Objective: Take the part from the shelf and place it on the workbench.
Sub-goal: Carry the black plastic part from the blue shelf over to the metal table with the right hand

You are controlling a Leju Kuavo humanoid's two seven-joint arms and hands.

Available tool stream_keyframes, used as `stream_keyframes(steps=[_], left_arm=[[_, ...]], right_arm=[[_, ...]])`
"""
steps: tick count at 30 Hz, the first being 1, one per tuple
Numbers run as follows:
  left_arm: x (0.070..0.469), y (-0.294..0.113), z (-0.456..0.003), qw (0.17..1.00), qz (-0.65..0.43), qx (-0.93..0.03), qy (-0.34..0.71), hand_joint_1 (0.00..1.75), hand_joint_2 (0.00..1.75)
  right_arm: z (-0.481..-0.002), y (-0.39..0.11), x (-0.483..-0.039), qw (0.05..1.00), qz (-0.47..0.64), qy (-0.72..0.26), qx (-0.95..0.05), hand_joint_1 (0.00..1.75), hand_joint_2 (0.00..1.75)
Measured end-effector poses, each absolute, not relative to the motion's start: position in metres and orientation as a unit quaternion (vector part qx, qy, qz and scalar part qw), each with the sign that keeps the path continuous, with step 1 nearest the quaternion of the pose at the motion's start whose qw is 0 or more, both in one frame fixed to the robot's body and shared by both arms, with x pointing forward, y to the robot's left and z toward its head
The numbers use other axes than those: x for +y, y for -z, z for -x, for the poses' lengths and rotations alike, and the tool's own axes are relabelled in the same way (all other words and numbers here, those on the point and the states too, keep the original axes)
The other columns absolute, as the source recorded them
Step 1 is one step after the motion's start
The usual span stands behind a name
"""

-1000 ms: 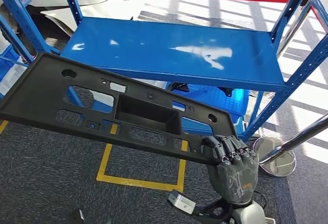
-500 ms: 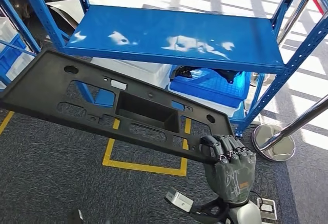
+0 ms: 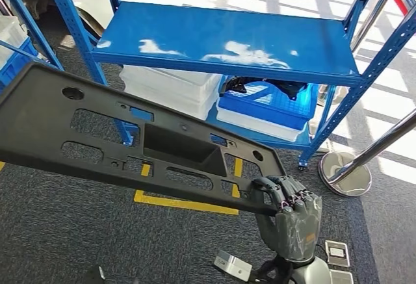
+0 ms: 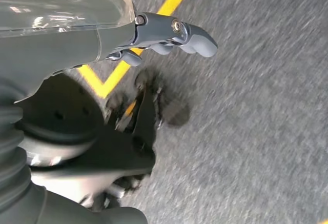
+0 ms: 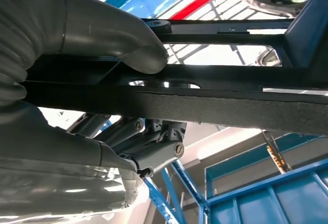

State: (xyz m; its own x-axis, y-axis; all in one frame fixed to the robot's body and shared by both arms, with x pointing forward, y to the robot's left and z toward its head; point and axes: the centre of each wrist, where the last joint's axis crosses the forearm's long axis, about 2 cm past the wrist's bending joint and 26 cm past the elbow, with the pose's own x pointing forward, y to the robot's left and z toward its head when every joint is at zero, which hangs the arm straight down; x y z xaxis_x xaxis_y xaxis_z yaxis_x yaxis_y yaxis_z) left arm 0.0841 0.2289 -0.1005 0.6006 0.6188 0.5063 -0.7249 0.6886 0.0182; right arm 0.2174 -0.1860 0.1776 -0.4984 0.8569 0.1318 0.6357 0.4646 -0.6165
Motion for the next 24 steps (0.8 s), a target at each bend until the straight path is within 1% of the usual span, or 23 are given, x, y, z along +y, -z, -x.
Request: stream_keyframes(steps=[24], left_arm=[[0.232, 0.101, -0.082, 0.887, -0.115, -0.236, -0.381, 0.00, 1.75]], right_arm=[[-0.213, -0.167, -0.189, 0.247, 0.447, -0.249, -0.823, 1.75, 1.75]])
